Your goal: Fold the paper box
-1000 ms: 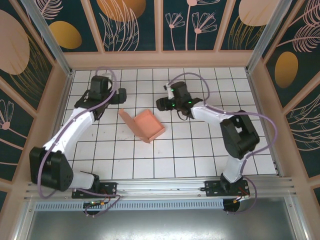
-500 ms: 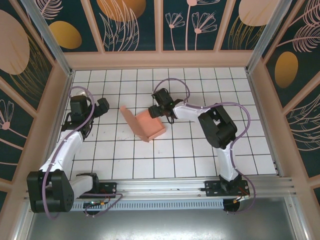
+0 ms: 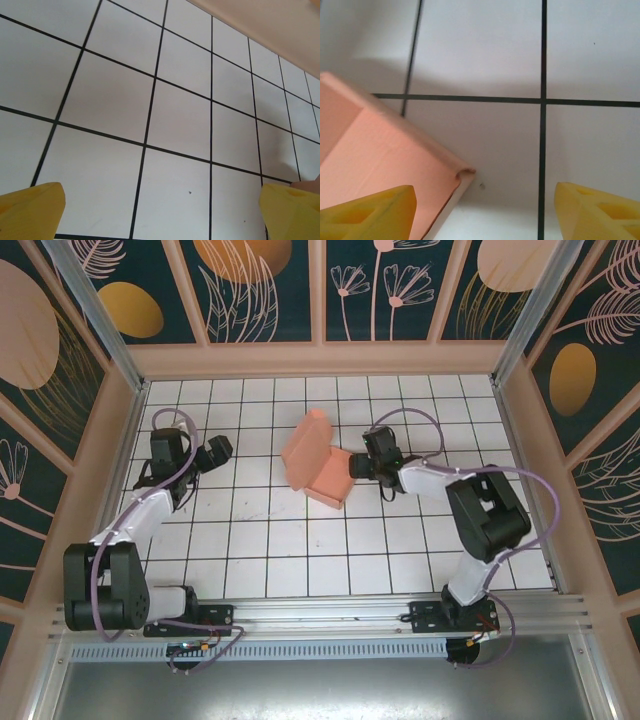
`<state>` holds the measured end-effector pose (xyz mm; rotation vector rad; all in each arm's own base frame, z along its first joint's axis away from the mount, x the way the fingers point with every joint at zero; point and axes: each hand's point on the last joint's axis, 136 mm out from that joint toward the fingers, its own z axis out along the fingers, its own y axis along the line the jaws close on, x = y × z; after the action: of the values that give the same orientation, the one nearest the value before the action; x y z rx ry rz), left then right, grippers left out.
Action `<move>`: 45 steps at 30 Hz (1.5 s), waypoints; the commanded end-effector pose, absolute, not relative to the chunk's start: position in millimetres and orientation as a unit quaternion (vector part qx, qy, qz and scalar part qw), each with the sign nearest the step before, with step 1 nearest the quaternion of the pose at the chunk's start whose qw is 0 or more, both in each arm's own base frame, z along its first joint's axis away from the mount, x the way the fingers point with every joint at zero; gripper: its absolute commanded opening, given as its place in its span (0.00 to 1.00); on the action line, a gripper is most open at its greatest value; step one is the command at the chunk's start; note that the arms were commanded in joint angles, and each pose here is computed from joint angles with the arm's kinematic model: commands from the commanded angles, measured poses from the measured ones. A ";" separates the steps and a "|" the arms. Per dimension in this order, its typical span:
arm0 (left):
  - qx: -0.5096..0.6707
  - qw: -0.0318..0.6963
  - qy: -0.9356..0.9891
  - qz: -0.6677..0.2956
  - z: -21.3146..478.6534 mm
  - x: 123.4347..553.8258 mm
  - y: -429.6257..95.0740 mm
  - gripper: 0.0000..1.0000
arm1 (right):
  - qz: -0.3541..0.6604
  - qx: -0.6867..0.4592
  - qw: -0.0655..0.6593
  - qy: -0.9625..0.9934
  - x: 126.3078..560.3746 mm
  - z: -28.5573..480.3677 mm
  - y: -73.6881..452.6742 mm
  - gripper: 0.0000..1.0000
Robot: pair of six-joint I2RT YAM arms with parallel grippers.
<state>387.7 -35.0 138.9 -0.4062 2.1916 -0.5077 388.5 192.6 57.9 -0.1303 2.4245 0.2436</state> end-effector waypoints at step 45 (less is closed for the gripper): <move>-0.018 0.363 0.878 -0.313 98.1 287.6 -184.8 0.98 | 0.290 -0.083 0.223 0.927 399.5 43.6 207.3 0.21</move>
<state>274.9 -177.0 75.0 -0.2308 2.2891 -0.8813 422.4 200.7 24.4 -0.1648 2.5810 0.7467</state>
